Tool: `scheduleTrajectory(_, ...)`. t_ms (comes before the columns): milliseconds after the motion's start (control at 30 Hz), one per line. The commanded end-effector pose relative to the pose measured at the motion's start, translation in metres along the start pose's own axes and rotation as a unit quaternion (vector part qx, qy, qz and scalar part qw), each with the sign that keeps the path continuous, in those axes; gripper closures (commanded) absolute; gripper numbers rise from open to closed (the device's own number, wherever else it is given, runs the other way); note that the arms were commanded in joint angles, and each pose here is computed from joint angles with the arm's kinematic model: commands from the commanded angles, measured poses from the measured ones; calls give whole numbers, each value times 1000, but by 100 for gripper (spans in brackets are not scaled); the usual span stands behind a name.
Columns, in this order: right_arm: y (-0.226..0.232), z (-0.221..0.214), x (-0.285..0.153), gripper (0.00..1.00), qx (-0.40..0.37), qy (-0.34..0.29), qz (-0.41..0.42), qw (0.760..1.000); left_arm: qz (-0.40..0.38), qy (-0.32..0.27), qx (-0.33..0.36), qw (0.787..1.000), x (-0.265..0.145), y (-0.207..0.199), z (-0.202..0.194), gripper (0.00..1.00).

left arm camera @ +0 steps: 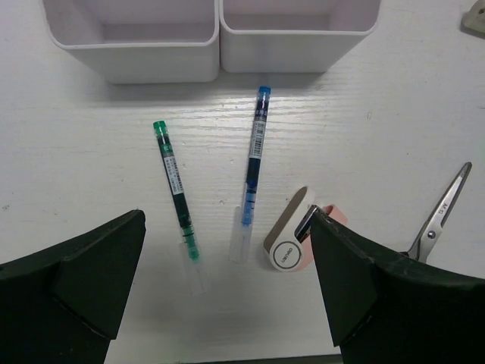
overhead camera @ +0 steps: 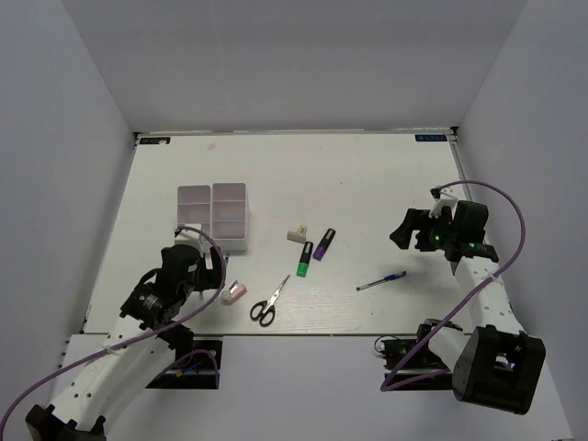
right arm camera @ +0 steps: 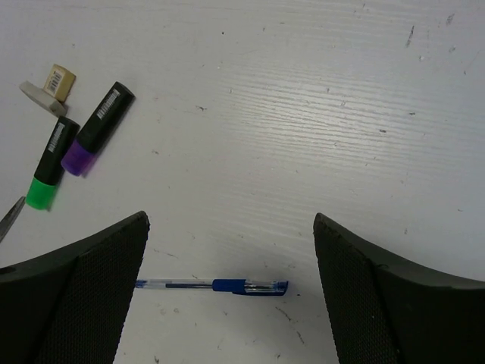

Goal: Sort the stationery into containers
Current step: Grab a piece of stationery with the left arm

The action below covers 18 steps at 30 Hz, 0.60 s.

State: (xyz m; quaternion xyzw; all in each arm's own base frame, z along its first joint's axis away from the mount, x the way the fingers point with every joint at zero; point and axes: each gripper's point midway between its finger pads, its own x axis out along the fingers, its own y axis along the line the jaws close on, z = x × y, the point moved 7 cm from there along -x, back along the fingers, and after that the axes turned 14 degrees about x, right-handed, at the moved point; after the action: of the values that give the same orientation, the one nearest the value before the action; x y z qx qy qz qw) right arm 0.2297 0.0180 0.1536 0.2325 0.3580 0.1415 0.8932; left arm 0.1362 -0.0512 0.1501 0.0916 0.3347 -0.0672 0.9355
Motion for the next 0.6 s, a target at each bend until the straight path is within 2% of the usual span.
scheduleTrajectory(0,4,17,-9,10,-25,-19,-10,999,-16,-20,4,1000,-1,-3,5,0)
scheduleTrajectory(133,14,15,-14,12,-86,13,48,995,-11,-17,2,1000,-1,-2,6,0)
scheduleTrajectory(167,20,11,-16,22,-83,31,71,993,-9,-11,1,1000,-1,-1,4,0)
scheduleTrajectory(200,22,13,-16,59,-85,35,75,993,-7,-9,1,1000,-1,-1,3,0)
scheduleTrajectory(233,25,13,-17,91,-72,38,82,993,-1,-4,1,1000,0,0,2,0)
scheduleTrajectory(267,25,11,-17,100,-58,49,78,994,0,-4,-1,1000,1,0,3,0)
scheduleTrajectory(300,26,16,-18,100,-56,47,78,994,5,-1,-1,1000,1,0,1,6)
scheduleTrajectory(333,27,15,-17,100,-52,52,84,994,10,6,-6,1000,4,0,-3,15)
scheduleTrajectory(367,26,15,-16,81,-49,53,79,994,9,8,-4,1000,6,-1,-3,28)
scheduleTrajectory(400,24,13,-15,17,-44,59,78,994,10,8,-5,1000,9,-1,-4,64)
scheduleTrajectory(433,24,12,-14,10,-44,64,82,994,17,14,-10,1000,11,-1,-6,80)
scheduleTrajectory(467,24,10,-14,10,-44,68,84,993,23,27,-10,999,13,0,-9,91)
scheduleTrajectory(500,23,10,-13,10,-43,72,84,993,34,40,-4,999,15,1,-10,95)
scheduleTrajectory(533,23,11,-13,10,-49,72,82,993,48,47,-11,998,16,3,-11,92)
scheduleTrajectory(567,20,11,-12,11,-48,72,71,994,59,73,-4,996,21,3,-15,77)
